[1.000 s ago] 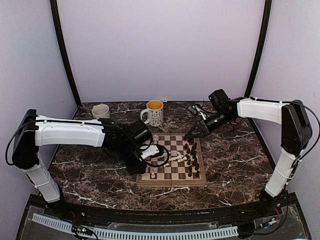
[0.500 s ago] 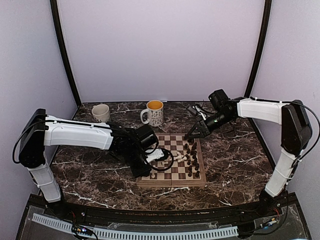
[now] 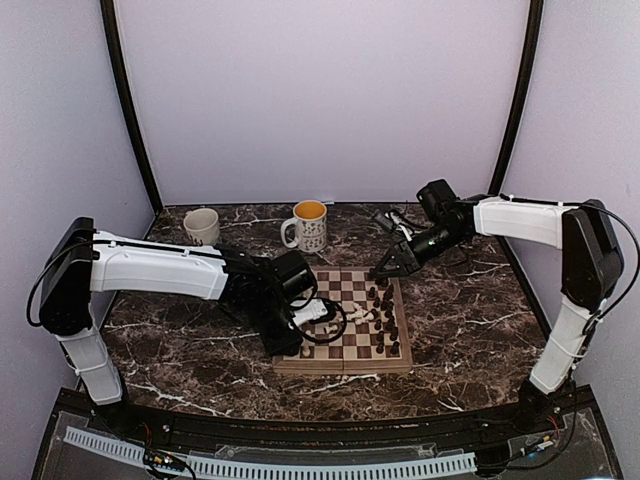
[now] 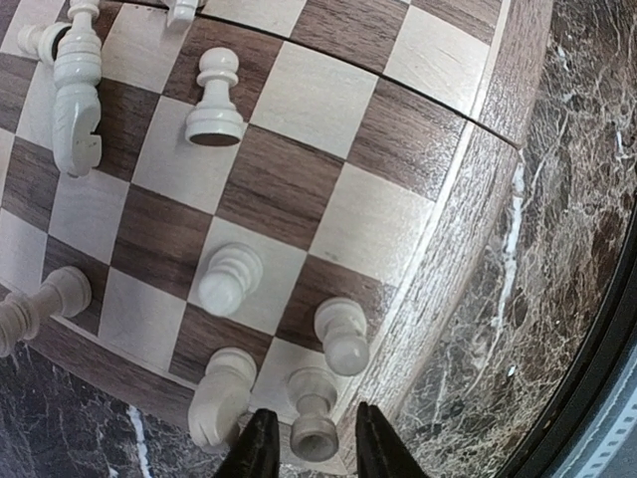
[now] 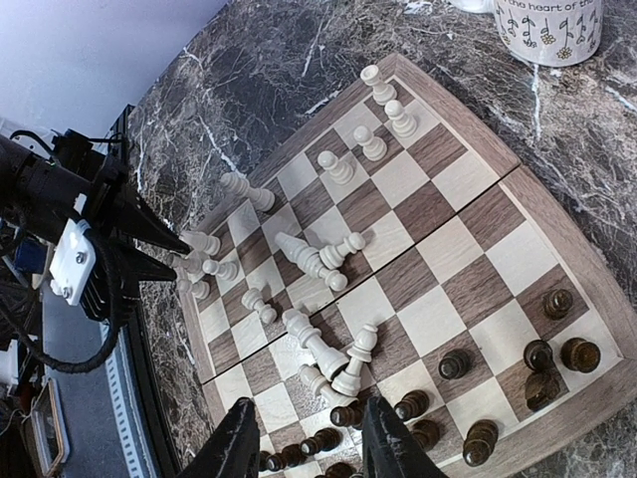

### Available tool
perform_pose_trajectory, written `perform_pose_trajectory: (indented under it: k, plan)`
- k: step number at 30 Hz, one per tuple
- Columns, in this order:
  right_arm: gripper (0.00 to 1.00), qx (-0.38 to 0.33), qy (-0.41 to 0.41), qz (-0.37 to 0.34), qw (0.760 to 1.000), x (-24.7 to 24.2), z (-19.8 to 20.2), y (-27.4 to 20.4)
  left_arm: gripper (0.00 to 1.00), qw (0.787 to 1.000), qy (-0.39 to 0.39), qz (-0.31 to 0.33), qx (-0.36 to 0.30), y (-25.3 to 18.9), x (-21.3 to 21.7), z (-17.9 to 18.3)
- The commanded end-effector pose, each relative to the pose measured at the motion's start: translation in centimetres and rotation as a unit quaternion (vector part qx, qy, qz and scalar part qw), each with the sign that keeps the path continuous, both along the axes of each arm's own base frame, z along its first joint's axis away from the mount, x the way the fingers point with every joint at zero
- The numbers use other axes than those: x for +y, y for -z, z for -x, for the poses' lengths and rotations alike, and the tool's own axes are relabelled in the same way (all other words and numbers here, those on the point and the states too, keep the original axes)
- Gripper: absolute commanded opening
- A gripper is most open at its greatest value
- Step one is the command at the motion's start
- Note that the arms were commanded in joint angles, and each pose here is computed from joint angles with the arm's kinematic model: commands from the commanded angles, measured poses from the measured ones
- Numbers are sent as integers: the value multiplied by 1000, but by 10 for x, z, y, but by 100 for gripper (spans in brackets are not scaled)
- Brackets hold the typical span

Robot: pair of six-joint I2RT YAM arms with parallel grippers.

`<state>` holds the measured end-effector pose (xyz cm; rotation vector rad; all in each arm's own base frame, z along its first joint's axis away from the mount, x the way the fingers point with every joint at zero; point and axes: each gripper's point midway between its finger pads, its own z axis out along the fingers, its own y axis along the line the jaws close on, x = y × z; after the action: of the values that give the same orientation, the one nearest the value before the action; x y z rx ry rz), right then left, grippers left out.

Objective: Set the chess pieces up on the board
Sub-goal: Place the rook at h1.

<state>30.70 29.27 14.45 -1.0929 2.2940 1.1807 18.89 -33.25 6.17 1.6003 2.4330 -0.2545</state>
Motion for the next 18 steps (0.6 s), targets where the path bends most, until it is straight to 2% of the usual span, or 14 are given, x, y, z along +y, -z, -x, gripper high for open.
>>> perform_pose_trajectory:
  k: [1,7,13,18]
  plan:
    - [36,-8,-8,-4,1000,4,-2,-4,30,1000,1,1,-5,-18,7,6]
    - [36,-11,-9,-5,1000,3,0,-6,36,999,-3,16,-29,-46,2,-2]
    - [36,-21,-7,-5,1000,2,0,-12,37,996,2,78,-53,-71,-37,-21]
    - [36,-28,-5,-5,1000,0,0,-15,37,997,-4,57,-42,-49,-61,-37]
